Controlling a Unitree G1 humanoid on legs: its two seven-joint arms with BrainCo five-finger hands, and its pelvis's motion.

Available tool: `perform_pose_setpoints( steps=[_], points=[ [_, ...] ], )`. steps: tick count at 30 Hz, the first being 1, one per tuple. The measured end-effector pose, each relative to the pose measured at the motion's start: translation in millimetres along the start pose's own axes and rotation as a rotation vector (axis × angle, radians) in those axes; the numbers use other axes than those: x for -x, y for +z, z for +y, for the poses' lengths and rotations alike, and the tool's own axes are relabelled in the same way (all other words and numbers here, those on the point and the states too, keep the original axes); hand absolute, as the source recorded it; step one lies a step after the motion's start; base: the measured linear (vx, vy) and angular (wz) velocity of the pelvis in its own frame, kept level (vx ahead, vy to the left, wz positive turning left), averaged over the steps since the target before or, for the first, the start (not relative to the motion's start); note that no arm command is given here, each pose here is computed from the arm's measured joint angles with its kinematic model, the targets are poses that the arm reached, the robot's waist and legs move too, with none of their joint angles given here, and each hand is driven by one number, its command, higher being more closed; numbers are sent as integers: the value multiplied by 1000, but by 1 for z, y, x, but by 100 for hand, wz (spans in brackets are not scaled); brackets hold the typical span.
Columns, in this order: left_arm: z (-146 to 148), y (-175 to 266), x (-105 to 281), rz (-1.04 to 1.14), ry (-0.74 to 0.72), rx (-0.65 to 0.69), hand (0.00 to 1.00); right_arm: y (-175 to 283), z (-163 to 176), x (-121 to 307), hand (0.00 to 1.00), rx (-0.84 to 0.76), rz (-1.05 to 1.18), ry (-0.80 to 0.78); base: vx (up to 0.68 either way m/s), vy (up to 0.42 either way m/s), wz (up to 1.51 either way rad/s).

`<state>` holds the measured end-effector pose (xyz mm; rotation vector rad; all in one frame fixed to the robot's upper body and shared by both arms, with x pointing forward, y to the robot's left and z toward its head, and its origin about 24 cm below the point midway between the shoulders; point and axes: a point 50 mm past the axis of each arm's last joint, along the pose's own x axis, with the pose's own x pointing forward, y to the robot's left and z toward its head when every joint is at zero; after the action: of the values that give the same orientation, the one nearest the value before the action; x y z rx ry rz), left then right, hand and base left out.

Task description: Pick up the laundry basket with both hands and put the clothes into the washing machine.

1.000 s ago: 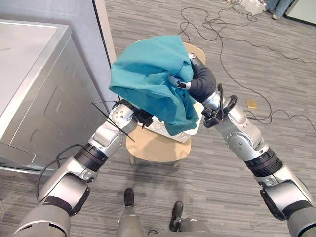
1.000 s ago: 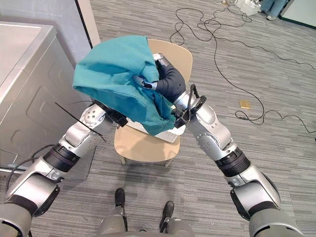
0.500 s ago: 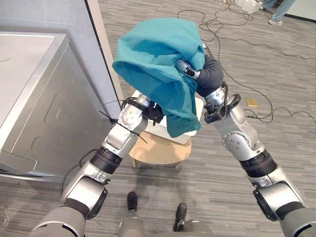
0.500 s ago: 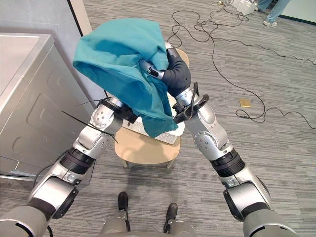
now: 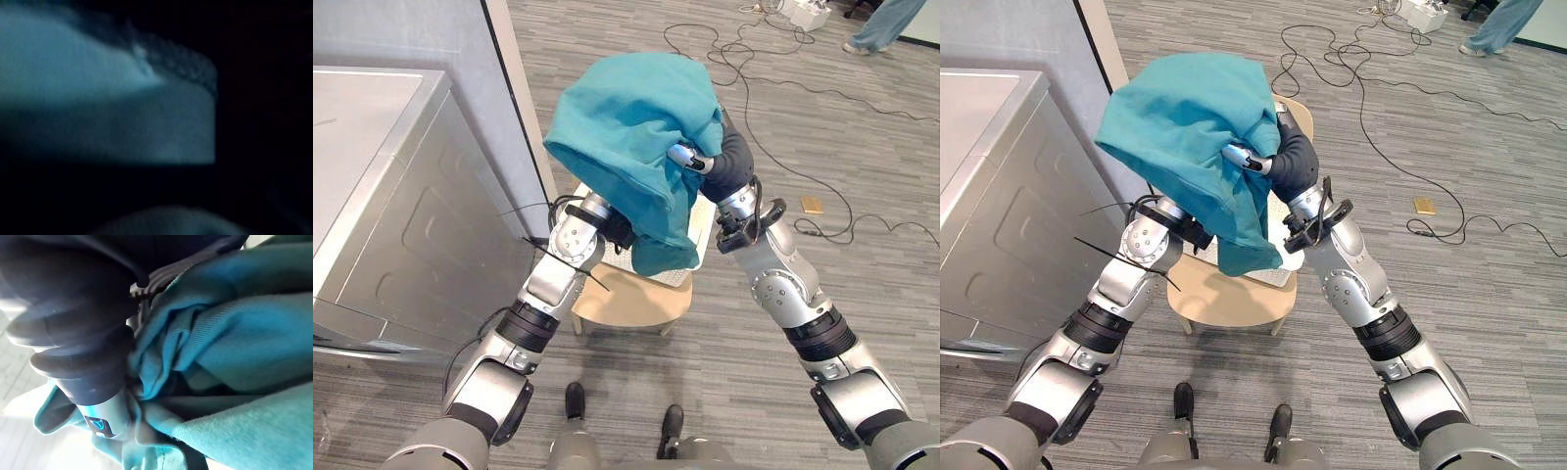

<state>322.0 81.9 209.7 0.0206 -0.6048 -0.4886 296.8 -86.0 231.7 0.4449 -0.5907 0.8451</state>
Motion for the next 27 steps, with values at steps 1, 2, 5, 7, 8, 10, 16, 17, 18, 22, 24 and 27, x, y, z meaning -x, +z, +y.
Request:
perform_pose_setpoints(
  steps=[1,2,5,7,8,10,16,17,18,22,24,27],
  points=[
    [11,8,0,-35,59,1,100,3,-6,2,0,28,-4,-29,20,6,-5],
    [40,23,3,-101,227,5,100,-2,-15,12,0,46,31,-68,18,5,-9],
    [112,62,24,-257,588,-44,100,-23,-28,49,0,59,178,-169,30,-4,-15],
    [124,73,31,-295,635,-73,100,-23,-36,61,0,91,208,-219,29,0,2],
    [125,74,31,-301,637,-75,100,-21,-39,62,0,99,201,-230,28,7,14],
    [128,75,33,-307,649,-77,100,-8,-48,64,0,154,164,-267,17,12,17],
    [150,91,47,-352,728,-130,100,10,-76,76,0,260,123,-420,-9,8,6],
    [154,94,52,-363,746,-140,100,13,-78,77,0,276,114,-436,-60,4,6],
    [162,98,62,-379,788,-158,100,17,-81,79,0,291,101,-461,-51,2,6],
    [180,103,105,-385,925,-222,100,22,-84,82,0,339,82,-491,-27,-16,13],
    [180,103,131,-365,966,-269,100,23,-85,84,0,369,80,-508,-12,-43,27],
    [177,94,169,-325,1068,-287,100,22,-92,90,0,438,107,-562,-35,-61,47]
  ],
)
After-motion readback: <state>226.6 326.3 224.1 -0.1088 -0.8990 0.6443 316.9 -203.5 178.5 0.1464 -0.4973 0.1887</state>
